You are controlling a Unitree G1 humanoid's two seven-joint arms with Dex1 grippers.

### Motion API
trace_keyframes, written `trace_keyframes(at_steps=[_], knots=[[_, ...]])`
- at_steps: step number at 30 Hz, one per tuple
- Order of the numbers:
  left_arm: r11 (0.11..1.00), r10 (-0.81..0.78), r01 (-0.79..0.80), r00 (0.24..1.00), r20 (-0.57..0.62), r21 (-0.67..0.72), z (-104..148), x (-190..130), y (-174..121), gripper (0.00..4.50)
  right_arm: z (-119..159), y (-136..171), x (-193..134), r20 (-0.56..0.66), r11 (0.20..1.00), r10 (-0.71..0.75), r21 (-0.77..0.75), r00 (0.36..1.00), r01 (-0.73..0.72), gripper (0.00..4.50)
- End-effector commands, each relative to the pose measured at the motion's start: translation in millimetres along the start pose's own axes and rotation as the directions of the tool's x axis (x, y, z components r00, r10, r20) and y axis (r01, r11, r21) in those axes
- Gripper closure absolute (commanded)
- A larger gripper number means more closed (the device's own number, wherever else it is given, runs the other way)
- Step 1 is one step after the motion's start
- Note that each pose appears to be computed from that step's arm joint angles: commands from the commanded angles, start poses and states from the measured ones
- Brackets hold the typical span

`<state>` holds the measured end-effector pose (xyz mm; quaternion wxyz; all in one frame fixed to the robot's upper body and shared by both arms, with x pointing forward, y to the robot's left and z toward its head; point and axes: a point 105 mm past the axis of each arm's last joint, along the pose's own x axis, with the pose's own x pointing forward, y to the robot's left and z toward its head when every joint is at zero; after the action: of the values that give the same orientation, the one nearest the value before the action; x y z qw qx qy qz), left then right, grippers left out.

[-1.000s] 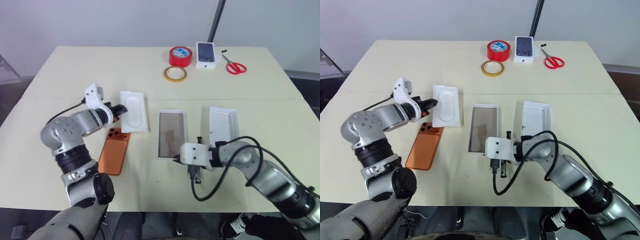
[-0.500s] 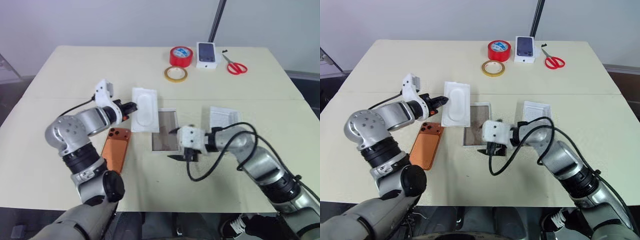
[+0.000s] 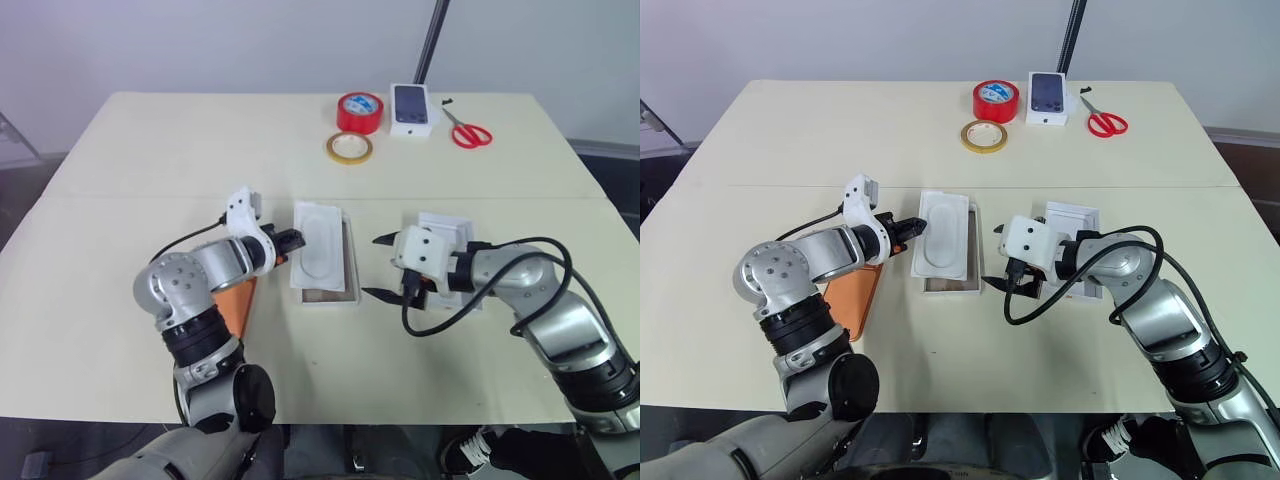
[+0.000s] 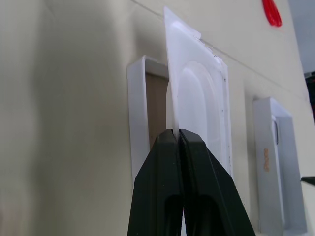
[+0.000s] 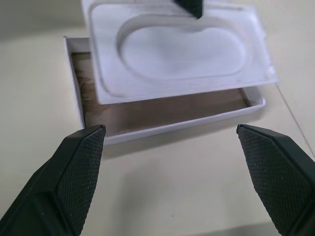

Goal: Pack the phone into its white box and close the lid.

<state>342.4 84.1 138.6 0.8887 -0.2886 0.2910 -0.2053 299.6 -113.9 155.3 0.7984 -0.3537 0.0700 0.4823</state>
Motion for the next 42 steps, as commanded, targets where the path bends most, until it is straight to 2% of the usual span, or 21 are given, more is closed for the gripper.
trace_keyframes(at_steps=[1, 6, 7, 9, 12, 15, 16, 19, 22, 25, 29, 35, 42], knots=[[0.997, -0.071, 0.071, 0.997, -0.003, 0.044, -4, -1, -18, 3.05, 11, -6, -1, 0.036, 0.999, -0.031, -0.039, 0.999, 0.032, 0.0], [0.995, -0.079, 0.078, 0.997, 0.01, 0.064, -2, -5, -19, 0.48, 12, -10, 2, 0.04, 0.998, -0.049, -0.041, 0.998, 0.051, 0.0], [0.994, -0.084, 0.082, 0.996, 0.027, 0.068, 3, -8, -18, 0.01, 13, -12, 4, 0.045, 0.998, -0.053, -0.035, 0.998, 0.055, 0.26], [0.993, -0.09, 0.084, 0.994, 0.065, 0.082, 16, -15, -16, 0.0, 17, -14, 7, 0.059, 0.998, -0.06, -0.017, 0.996, 0.061, 0.93], [0.99, -0.083, 0.068, 0.989, 0.121, 0.126, 36, -26, -9, 0.0, 23, -20, 16, 0.071, 0.996, -0.089, 0.016, 0.994, 0.088, 2.46], [0.966, -0.03, -0.015, 0.985, 0.17, 0.258, 52, -38, 7, 0.0, 29, -23, 27, 0.077, 0.993, -0.111, 0.059, 0.991, 0.107, 4.1], [0.949, -0.012, -0.047, 0.983, 0.185, 0.311, 55, -42, 12, 0.0, 31, -25, 32, 0.075, 0.99, -0.126, 0.076, 0.989, 0.121, 4.46], [0.835, -0.015, -0.109, 0.975, 0.22, 0.54, 61, -56, 26, 0.0, 38, -26, 49, 0.07, 0.982, -0.159, 0.111, 0.985, 0.151, 4.46], [0.682, -0.088, -0.066, 0.981, 0.171, 0.728, 50, -68, 34, 0.0, 40, -25, 68, 0.031, 0.973, -0.178, 0.154, 0.984, 0.171, 4.46], [0.615, -0.138, -0.002, 0.984, 0.11, 0.788, 38, -80, 44, 0.0, 37, -26, 87, -0.021, 0.962, -0.199, 0.189, 0.98, 0.199, 4.46], [0.518, -0.126, 0.057, 0.992, 0.01, 0.854, 19, -92, 58, 0.0, 34, -29, 104, -0.068, 0.949, -0.226, 0.211, 0.972, 0.235, 4.46], [0.518, -0.115, 0.061, 0.993, -0.002, 0.853, 11, -99, 65, 0.0, 23, -30, 110, -0.148, 0.954, -0.237, 0.15, 0.96, 0.259, 4.46], [0.537, -0.117, 0.051, 0.993, 0.015, 0.842, 8, -103, 66, 0.0, 11, -34, 97, -0.232, 0.958, -0.272, 0.023, 0.934, 0.285, 4.46]])
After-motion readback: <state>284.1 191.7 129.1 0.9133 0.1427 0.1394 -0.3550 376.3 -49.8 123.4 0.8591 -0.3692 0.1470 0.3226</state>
